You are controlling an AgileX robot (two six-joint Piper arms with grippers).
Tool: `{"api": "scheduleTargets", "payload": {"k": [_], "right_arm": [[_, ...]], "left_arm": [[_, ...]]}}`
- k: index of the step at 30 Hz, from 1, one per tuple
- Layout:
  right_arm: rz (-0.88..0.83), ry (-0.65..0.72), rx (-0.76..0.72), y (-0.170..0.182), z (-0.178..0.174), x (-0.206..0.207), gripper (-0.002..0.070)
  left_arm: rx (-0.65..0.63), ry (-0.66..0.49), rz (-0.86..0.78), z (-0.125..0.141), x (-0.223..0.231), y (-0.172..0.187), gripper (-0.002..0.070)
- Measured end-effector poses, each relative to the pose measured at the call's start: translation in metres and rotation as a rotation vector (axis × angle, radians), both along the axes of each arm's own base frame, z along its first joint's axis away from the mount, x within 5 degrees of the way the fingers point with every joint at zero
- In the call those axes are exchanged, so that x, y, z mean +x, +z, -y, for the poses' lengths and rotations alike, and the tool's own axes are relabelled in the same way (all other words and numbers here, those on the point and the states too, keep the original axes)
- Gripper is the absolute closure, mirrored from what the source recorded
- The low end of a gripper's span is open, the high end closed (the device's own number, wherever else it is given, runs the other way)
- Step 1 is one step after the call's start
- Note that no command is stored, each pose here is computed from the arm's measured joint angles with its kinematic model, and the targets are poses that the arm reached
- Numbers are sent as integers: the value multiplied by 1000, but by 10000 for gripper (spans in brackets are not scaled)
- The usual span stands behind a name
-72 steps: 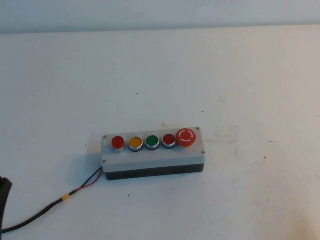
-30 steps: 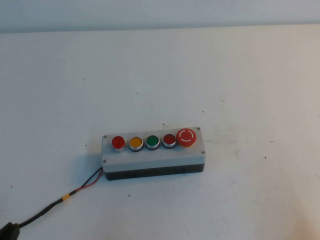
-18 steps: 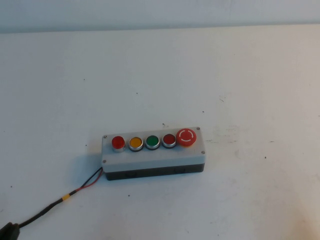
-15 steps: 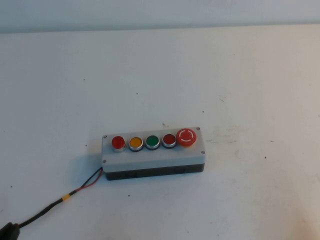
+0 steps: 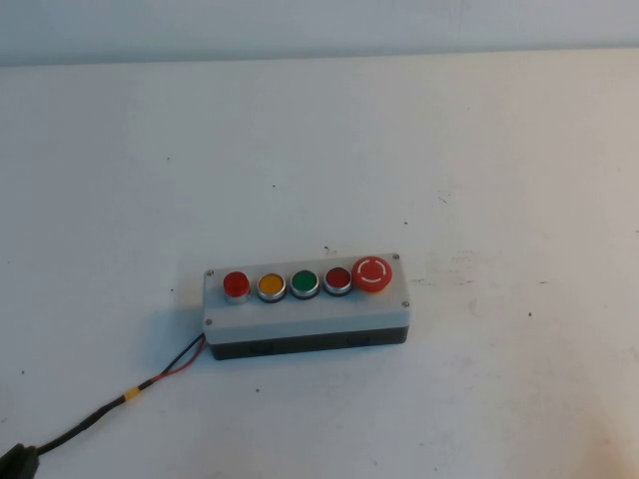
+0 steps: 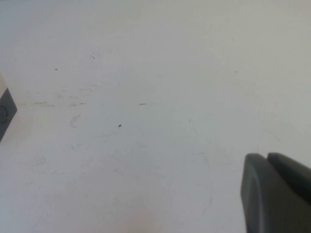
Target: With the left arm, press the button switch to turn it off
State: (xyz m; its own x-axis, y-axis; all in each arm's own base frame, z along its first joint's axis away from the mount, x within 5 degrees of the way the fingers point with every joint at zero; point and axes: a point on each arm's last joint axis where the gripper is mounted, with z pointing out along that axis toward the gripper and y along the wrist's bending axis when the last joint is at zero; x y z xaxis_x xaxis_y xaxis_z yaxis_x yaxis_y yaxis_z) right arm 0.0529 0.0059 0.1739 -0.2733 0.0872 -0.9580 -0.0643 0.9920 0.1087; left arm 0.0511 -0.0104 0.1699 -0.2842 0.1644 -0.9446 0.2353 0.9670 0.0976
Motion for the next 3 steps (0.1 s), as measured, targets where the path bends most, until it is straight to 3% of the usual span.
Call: {"api": "scheduleTargets", "payload": {"k": [3], "right_arm": [[0, 0, 0, 0, 0, 0, 692]], "left_arm": [[2, 0, 1, 0, 0, 0, 678]]}}
